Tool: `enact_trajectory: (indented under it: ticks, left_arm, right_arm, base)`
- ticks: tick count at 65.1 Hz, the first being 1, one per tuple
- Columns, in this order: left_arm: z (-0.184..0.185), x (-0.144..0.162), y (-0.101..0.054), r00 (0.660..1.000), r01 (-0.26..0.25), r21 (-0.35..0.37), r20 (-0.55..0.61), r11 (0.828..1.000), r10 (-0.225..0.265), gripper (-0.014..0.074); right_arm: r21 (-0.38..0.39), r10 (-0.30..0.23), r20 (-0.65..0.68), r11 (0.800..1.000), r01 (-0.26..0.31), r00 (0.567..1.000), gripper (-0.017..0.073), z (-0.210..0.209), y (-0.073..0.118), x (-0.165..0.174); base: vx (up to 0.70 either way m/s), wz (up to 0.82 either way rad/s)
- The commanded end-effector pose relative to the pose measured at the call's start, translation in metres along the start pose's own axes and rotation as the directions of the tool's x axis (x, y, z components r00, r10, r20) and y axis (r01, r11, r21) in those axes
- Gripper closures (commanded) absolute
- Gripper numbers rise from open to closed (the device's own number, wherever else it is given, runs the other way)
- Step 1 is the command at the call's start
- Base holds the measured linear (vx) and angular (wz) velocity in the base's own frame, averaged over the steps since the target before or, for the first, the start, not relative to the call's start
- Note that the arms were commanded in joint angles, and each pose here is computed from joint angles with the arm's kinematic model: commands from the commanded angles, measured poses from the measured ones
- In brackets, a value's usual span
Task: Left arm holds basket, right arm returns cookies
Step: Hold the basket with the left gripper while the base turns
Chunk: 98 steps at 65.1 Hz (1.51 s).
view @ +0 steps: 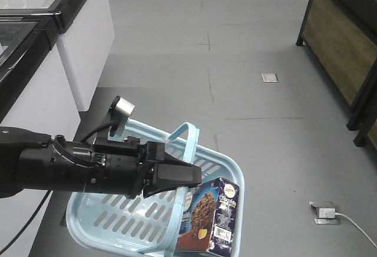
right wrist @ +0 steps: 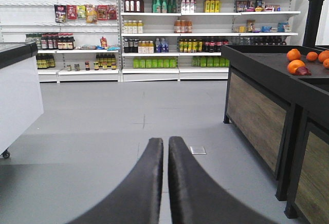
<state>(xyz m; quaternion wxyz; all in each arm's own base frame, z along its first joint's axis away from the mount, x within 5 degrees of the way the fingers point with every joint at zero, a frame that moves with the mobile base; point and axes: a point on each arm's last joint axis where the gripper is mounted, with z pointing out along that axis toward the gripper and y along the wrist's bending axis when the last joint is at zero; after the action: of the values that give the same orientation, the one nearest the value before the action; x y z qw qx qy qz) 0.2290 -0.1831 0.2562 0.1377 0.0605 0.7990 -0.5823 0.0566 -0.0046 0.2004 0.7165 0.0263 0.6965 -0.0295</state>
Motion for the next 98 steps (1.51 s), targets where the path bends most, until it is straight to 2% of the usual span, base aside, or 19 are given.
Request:
enact_trajectory:
  ticks: [1, 20, 33, 50, 98]
  left_arm:
    - [-0.009, -0.007, -0.033, 0.997, 0.011, 0.149, 0.068, 0.989, -0.022, 0.0598]
    - [-0.015, -0.003, -0.044, 0.998, -0.014, 0.182, 0.066, 0.983, 0.002, 0.0598]
    - [-0.015, -0.004, -0.043, 0.997, -0.015, 0.176, 0.072, 0.984, 0.002, 0.0598]
    - [-0.015, -0.008, -0.038, 0.993, -0.015, 0.120, 0.118, 0.993, 0.001, 0.0596]
    - [-0.015, -0.008, -0.038, 0.993, -0.015, 0.119, 0.117, 0.993, 0.001, 0.0596]
  right_arm:
    - [-0.001, -0.014, 0.069, 1.000, 0.014, 0.998, 0.0566, -0.001, 0.000, -0.001]
    - [-0.001, -0.014, 0.069, 1.000, 0.014, 0.998, 0.0566, -0.001, 0.000, -0.001]
    - [-0.001, -0.014, 0.069, 1.000, 0.014, 0.998, 0.0566, -0.001, 0.000, -0.001]
    - [-0.001, -0.014, 0.068, 1.000, 0.014, 0.998, 0.0566, -0.001, 0.000, -0.001]
    - [-0.001, -0.014, 0.068, 1.000, 0.014, 0.998, 0.0566, -0.001, 0.000, -0.001]
  base:
    - [0.00, 0.00]
    - [0.00, 0.00]
    - [0.00, 0.00]
    - [0.00, 0.00]
    - [0.00, 0.00]
